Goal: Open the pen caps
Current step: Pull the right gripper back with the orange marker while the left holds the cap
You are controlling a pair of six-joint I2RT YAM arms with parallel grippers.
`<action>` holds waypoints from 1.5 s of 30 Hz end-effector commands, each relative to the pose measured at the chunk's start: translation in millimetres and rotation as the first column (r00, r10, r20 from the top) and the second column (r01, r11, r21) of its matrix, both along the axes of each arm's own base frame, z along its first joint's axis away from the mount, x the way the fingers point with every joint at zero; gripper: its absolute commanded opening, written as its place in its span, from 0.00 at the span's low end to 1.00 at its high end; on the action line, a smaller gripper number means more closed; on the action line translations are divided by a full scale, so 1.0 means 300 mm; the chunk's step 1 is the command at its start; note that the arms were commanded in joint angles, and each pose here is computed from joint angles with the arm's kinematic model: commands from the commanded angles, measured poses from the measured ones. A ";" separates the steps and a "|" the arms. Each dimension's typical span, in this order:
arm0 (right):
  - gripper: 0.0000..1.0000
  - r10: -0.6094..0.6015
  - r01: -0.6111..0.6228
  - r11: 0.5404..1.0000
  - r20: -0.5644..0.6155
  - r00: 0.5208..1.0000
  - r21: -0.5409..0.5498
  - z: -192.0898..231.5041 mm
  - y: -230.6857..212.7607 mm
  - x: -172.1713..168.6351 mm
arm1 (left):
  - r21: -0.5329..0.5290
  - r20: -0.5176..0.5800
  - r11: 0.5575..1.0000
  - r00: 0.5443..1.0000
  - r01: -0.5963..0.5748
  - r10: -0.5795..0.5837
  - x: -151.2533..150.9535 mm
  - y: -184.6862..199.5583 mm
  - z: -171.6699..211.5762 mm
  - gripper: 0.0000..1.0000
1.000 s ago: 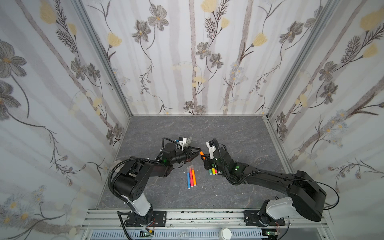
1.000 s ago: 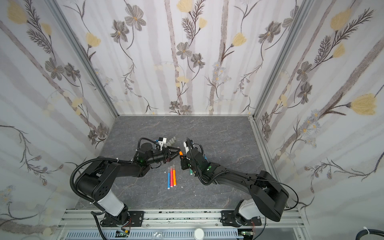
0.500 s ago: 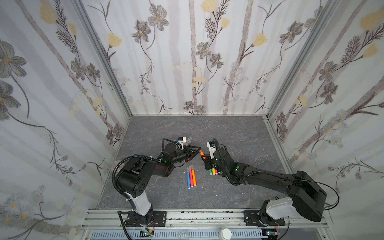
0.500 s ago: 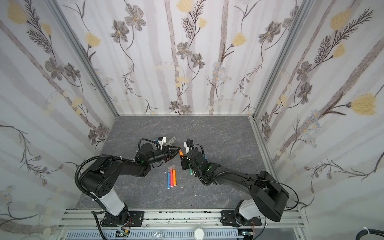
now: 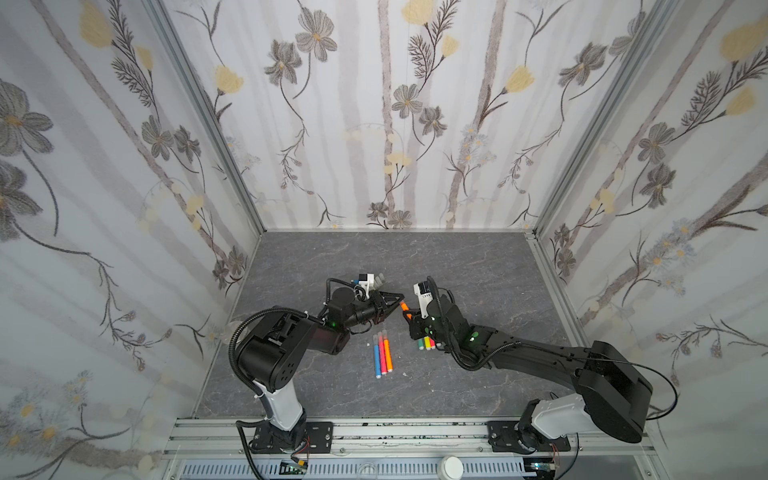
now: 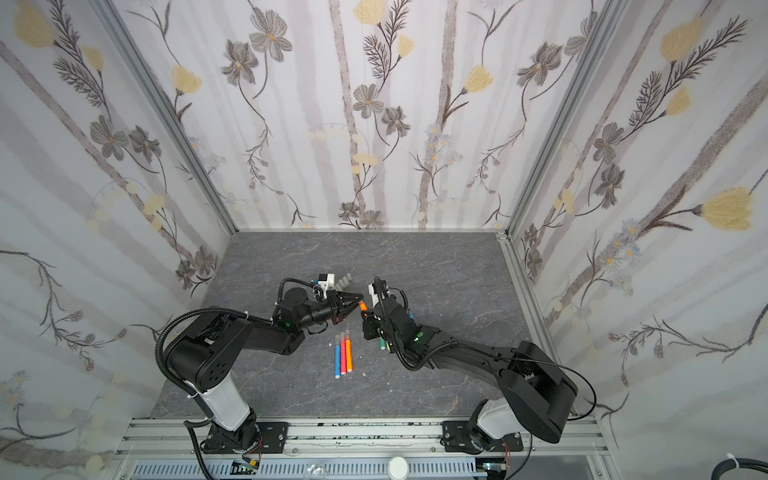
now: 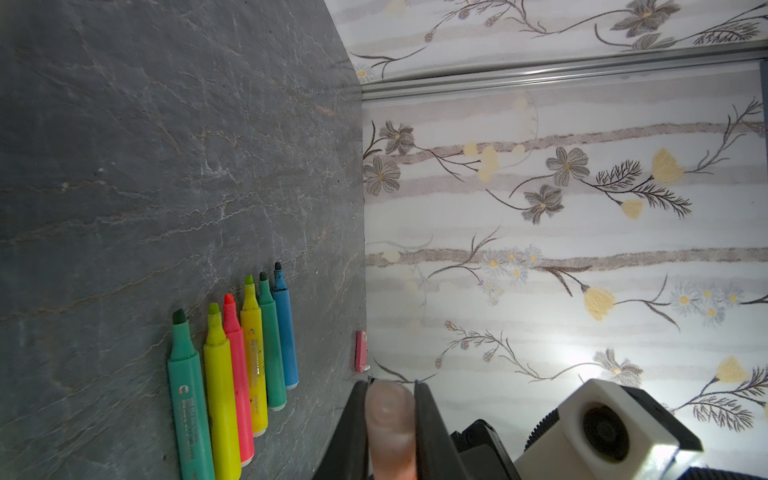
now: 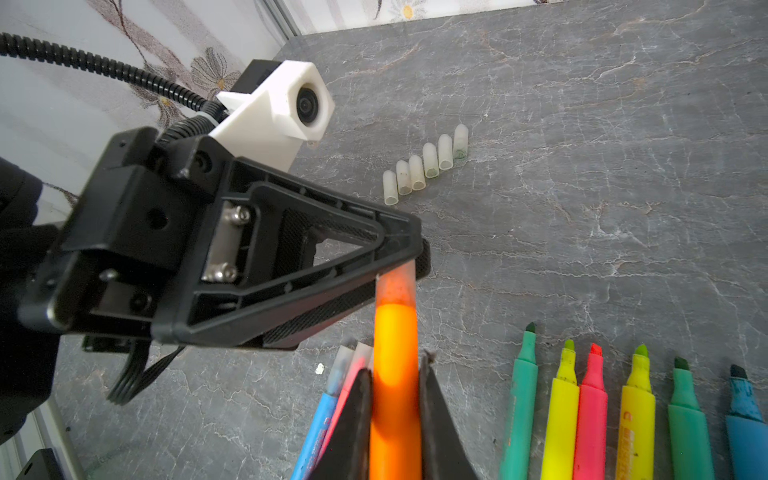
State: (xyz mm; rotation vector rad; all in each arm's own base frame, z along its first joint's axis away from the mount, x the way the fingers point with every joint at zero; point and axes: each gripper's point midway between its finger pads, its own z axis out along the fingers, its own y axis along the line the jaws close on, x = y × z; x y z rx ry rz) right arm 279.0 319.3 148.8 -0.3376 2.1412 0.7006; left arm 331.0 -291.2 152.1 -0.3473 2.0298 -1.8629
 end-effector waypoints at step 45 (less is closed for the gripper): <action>0.00 -0.036 0.030 0.995 -0.066 0.997 -0.095 -0.139 -0.049 -0.145 | 0.282 0.099 0.942 0.982 -0.183 0.162 0.246 0.311 -0.042 0.00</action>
